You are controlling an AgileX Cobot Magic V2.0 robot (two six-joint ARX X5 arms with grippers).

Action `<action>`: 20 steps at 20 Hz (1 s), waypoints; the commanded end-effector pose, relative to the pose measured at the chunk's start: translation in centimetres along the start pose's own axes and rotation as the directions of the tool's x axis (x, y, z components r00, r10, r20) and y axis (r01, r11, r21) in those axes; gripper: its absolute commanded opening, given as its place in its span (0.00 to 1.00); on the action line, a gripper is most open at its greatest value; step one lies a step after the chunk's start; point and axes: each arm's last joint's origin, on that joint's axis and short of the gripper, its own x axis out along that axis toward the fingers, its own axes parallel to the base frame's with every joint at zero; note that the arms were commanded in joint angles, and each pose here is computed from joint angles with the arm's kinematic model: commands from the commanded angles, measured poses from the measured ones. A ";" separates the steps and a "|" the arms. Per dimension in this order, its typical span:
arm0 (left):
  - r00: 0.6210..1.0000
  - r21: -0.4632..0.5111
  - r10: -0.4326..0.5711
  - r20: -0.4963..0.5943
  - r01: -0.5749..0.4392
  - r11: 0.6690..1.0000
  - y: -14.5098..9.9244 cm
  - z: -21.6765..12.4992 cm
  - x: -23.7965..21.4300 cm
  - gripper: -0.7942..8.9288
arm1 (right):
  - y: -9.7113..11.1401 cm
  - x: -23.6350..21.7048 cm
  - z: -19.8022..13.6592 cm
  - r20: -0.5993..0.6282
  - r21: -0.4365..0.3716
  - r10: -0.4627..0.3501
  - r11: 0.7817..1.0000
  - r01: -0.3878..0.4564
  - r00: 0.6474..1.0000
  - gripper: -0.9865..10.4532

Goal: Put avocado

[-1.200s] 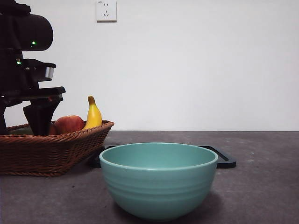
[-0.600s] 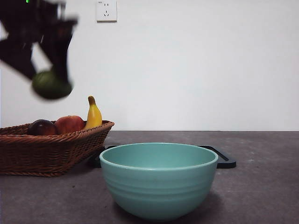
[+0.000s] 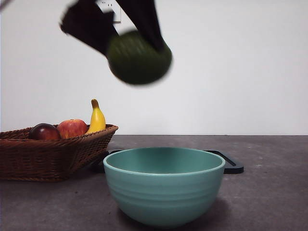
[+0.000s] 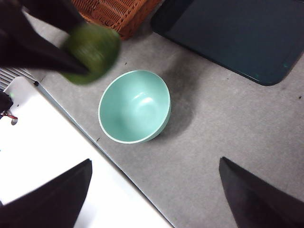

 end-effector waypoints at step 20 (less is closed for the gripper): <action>0.962 0.100 0.129 -0.241 -0.107 0.989 -1.2 -0.3 12.3 0.34 | 0.2 -0.3 0.4 0.018 -0.006 0.002 1.000 -0.002 1.000 0.46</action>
